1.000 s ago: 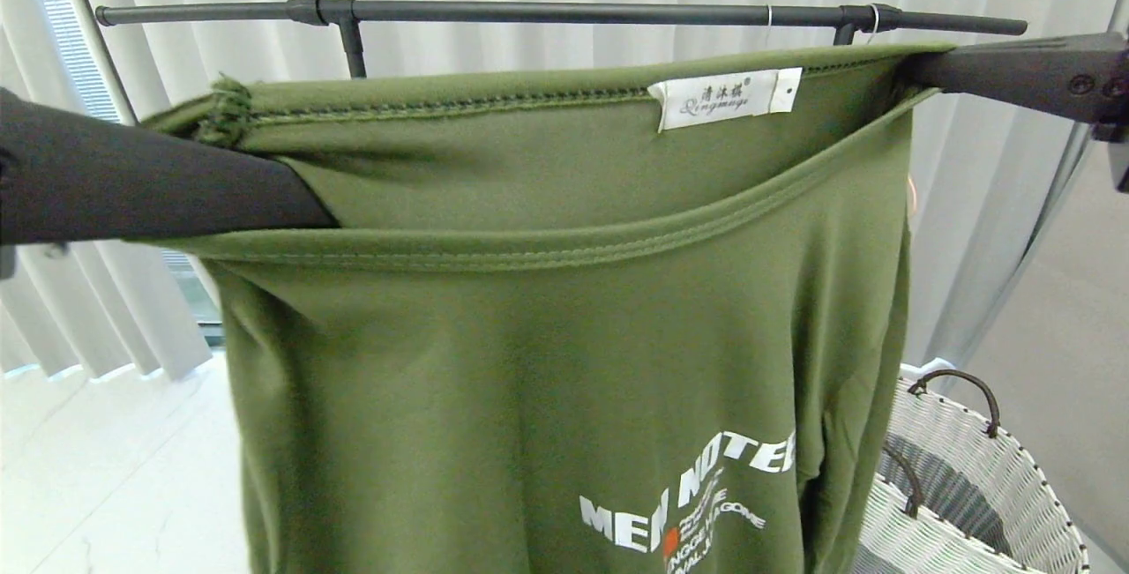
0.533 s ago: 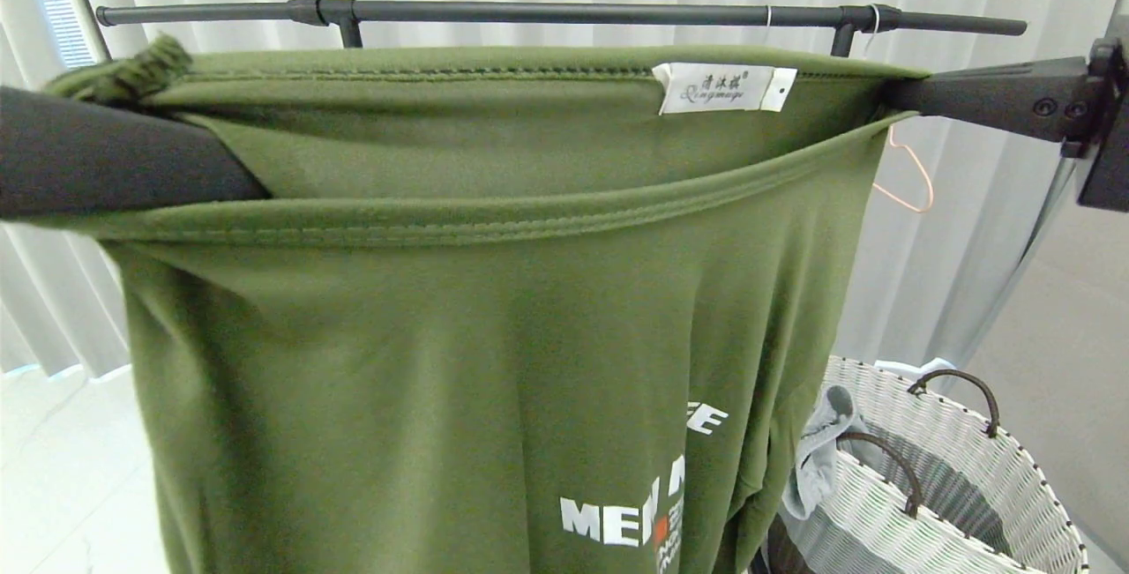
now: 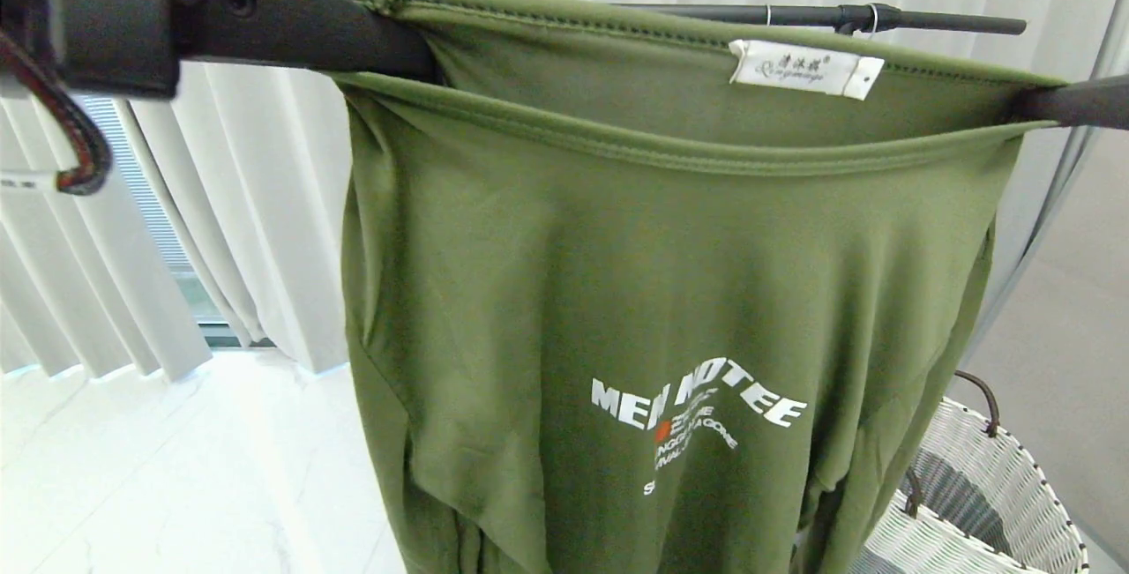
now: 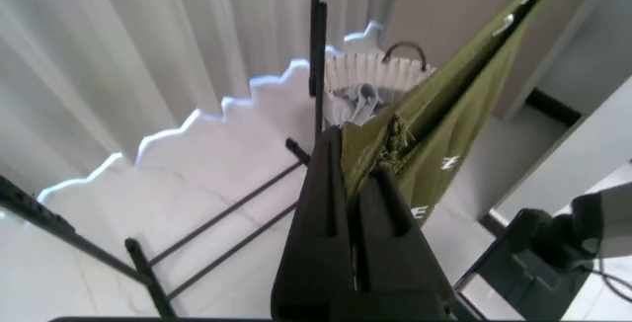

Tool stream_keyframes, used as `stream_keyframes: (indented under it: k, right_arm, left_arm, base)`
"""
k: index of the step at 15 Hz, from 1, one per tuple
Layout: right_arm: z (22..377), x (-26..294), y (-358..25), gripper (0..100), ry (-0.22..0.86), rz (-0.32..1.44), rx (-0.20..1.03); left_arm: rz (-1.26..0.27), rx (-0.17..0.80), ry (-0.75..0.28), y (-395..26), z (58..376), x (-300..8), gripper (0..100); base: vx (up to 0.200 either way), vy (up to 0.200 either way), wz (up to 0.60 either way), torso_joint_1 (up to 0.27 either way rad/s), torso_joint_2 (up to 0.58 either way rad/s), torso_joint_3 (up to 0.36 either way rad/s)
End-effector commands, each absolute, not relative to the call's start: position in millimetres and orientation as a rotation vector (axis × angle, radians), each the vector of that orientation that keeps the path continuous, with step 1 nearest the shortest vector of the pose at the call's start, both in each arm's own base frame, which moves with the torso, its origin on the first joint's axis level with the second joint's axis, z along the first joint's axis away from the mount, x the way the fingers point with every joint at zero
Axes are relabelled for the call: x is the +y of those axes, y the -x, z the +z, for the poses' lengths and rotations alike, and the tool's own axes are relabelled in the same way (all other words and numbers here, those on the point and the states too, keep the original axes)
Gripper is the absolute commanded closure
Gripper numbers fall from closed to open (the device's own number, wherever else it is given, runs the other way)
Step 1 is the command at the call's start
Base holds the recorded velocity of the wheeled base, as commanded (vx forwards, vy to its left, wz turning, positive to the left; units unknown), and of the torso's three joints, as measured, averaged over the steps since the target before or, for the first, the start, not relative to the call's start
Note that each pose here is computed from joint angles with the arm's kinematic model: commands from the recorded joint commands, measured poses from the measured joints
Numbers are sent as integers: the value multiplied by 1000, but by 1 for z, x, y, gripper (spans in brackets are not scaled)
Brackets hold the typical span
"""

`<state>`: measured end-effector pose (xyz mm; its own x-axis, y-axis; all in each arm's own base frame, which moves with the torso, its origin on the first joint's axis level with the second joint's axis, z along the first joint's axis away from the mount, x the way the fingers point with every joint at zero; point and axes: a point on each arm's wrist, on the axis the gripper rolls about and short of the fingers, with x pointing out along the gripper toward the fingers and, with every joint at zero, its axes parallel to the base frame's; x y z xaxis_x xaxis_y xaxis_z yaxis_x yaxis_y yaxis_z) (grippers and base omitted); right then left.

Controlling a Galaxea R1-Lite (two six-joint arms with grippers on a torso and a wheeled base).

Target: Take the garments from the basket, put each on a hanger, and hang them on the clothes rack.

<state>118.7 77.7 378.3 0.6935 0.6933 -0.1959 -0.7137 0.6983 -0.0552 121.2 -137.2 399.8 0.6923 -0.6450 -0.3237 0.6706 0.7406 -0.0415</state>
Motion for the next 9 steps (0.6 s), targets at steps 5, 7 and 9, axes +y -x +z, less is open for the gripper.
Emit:
stream_keyframes:
  k: [5,7,9]
  right_arm:
    - [376,70,-106,100,127,788,153]
    - [375,71,-107,100,127,786,156]
    - [375,71,-107,100,128,788,159]
  left_arm:
    - [-731,356,-97,-130,394,-147,100]
    - [-729,355,-98,-130,394,-147,100]
    - [-729,355,-98,-130,394,-147,100]
  base:
    - [0,0,0,0,0,0]
    - [0,0,0,0,0,0]
    - [0,0,0,0,0,0]
